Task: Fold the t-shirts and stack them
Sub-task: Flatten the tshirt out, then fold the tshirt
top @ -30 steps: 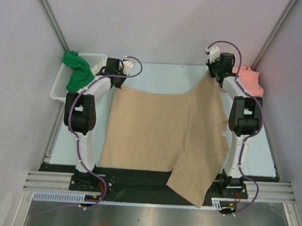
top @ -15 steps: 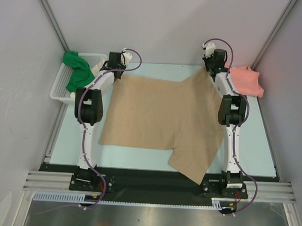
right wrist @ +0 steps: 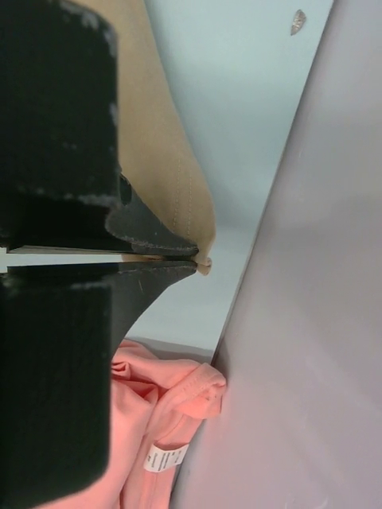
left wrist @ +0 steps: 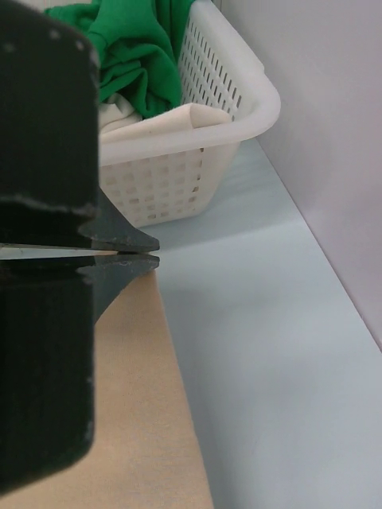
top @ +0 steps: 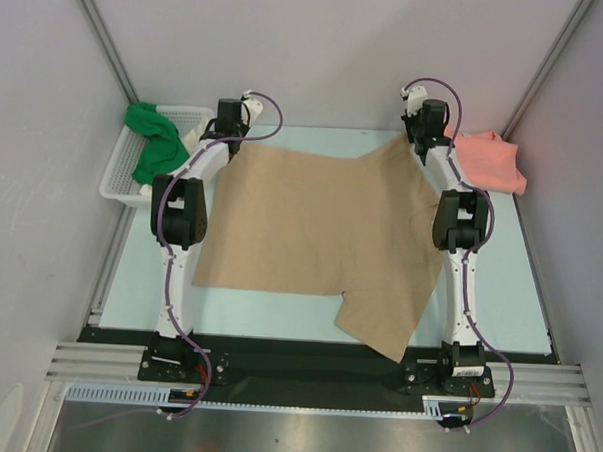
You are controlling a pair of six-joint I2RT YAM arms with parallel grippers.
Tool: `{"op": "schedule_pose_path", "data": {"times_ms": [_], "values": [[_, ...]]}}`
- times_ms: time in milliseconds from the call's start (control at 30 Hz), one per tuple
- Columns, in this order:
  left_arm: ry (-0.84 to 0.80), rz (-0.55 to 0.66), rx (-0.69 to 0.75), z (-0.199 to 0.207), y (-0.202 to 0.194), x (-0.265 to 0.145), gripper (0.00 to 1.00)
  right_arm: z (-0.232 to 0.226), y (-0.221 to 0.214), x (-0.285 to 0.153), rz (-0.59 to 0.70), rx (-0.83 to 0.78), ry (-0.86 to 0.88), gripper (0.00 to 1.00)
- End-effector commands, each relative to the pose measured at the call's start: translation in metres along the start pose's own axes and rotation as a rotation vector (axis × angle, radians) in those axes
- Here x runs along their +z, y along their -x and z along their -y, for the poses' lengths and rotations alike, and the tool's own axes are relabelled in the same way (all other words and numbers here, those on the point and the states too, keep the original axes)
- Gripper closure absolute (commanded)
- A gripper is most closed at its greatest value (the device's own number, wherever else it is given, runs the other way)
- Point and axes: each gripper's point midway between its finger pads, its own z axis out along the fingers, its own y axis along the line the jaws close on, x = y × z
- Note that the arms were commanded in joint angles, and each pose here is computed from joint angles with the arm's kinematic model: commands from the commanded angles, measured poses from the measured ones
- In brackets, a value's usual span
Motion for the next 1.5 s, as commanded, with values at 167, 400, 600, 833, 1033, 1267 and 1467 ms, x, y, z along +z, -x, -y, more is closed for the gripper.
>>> {"op": "schedule_pose_path", "data": {"times_ms": [167, 400, 600, 833, 1033, 1267, 1467], "values": [[0.117, 0.048, 0.024, -0.039, 0.022, -0.005, 1.0, 0.018, 0.073, -0.007, 0.188, 0.029, -0.078, 1.0], [-0.032, 0.09, 0.01, -0.027, 0.047, -0.042, 1.0, 0.012, 0.085, -0.044, 0.137, 0.001, -0.009, 1.0], [-0.074, 0.132, 0.019, -0.027, 0.05, -0.077, 1.0, 0.006, 0.081, -0.076, 0.082, -0.029, 0.037, 1.0], [-0.107, 0.122, 0.02, -0.017, 0.037, -0.094, 1.0, 0.005, 0.079, -0.109, 0.048, -0.022, 0.062, 1.0], [-0.117, 0.123, 0.023, -0.015, 0.028, -0.109, 1.0, 0.002, 0.07, -0.148, -0.005, -0.01, 0.087, 1.0], [-0.092, 0.151, 0.003, -0.024, 0.028, -0.129, 1.0, 0.0, 0.053, -0.189, -0.044, 0.008, 0.085, 1.0], [-0.074, 0.146, 0.004, -0.033, 0.018, -0.138, 0.99, -0.009, 0.034, -0.216, -0.087, 0.036, 0.111, 1.0]]}}
